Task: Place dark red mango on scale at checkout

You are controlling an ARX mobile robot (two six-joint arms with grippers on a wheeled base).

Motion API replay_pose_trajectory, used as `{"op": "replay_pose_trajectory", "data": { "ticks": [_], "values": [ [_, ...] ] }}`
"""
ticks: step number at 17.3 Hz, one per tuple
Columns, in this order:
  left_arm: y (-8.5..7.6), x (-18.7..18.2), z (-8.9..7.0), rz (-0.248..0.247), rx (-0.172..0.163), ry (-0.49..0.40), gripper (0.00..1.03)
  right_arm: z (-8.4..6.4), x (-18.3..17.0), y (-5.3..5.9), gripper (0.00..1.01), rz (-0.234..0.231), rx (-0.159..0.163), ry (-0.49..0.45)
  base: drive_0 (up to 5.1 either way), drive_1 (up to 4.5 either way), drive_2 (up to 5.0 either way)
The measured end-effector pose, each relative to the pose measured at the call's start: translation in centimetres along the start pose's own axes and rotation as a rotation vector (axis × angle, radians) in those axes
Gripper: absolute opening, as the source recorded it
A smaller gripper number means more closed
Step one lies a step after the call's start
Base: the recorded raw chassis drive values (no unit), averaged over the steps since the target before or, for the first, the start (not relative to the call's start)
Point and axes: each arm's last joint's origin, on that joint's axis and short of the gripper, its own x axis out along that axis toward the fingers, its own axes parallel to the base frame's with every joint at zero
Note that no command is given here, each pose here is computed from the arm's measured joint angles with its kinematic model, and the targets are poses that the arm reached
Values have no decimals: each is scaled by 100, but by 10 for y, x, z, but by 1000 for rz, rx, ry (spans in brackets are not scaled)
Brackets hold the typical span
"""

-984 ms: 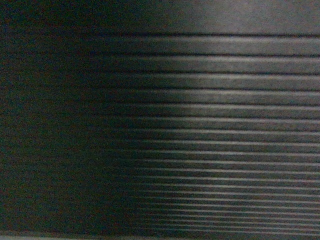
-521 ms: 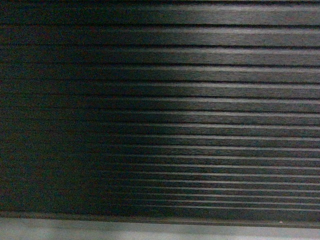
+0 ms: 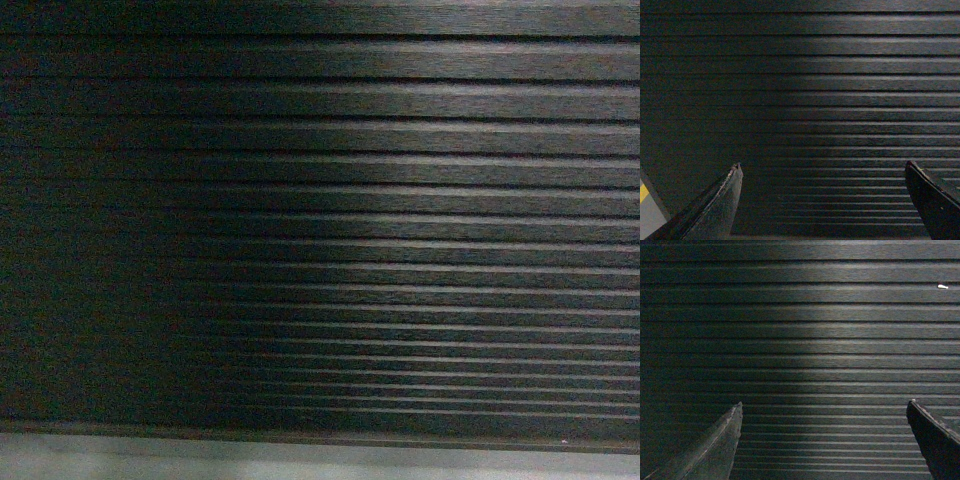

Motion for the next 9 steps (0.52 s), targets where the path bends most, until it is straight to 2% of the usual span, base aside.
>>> {"op": "replay_pose_trajectory", "data": {
  "ticks": [9],
  "values": [
    [0, 0, 0, 0, 0, 0, 98, 0, 0, 0, 98, 0, 0, 0, 0, 0, 0]
  ]
}}
